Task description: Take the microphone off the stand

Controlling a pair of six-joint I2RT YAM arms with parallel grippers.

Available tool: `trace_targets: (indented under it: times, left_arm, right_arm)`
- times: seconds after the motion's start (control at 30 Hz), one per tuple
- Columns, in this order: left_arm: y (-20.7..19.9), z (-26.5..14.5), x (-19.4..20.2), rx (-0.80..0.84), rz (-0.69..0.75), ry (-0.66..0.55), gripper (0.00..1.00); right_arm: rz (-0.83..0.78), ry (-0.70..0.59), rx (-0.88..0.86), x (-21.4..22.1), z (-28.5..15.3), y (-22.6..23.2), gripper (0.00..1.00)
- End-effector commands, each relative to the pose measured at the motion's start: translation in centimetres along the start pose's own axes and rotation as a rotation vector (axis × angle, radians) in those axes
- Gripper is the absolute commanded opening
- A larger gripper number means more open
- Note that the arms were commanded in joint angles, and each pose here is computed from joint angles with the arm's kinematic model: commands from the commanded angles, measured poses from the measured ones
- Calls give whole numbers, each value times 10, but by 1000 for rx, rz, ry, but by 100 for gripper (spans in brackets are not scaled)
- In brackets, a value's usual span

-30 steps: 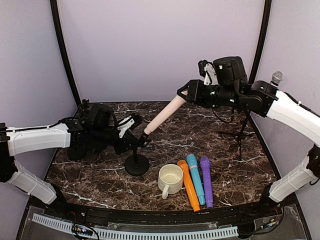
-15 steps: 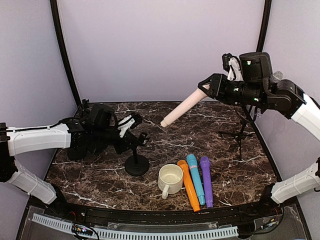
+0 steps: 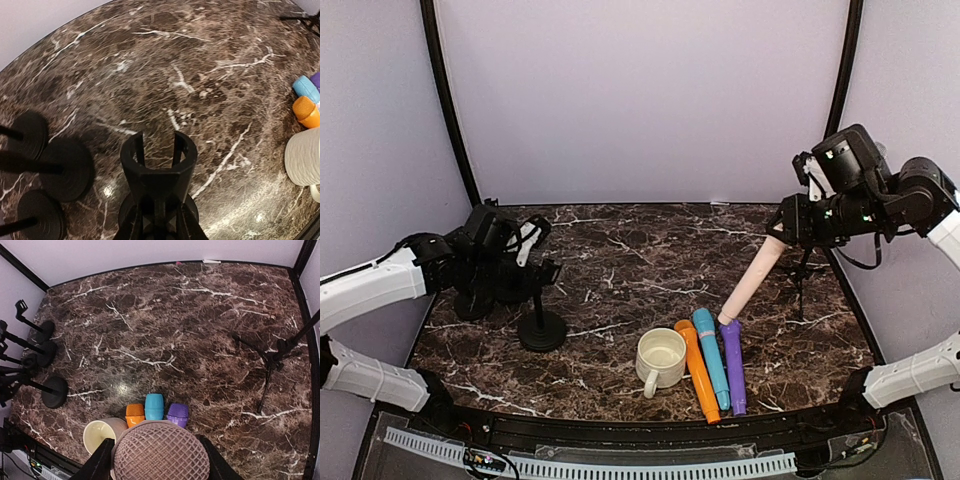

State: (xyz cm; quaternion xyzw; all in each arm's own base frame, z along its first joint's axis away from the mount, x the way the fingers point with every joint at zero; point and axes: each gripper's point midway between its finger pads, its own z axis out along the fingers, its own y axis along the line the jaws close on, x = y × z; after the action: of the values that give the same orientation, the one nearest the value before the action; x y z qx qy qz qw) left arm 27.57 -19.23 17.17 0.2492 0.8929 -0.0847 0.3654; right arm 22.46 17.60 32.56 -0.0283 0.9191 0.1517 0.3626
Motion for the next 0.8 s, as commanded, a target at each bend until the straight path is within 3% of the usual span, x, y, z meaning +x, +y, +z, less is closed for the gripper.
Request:
trace_targets:
  times: [0.0,0.23,0.57,0.77]
  left_arm:
    - [45,-23,16,-140,-160,17,0]
    - [81,-52,28,-263,-244,-19,0]
    - [103,-56,37,-377,-307,-84,0]
    - [118,-56,32,-427,-355,-157,0]
  right_arm:
    - [-19,107,48,21,4,-14,0]
    - [-49,266,83,47,16,-19,0]
    - [-86,472,133,90,32,-29,0]
    - [-84,519,162,100,45,-39,0]
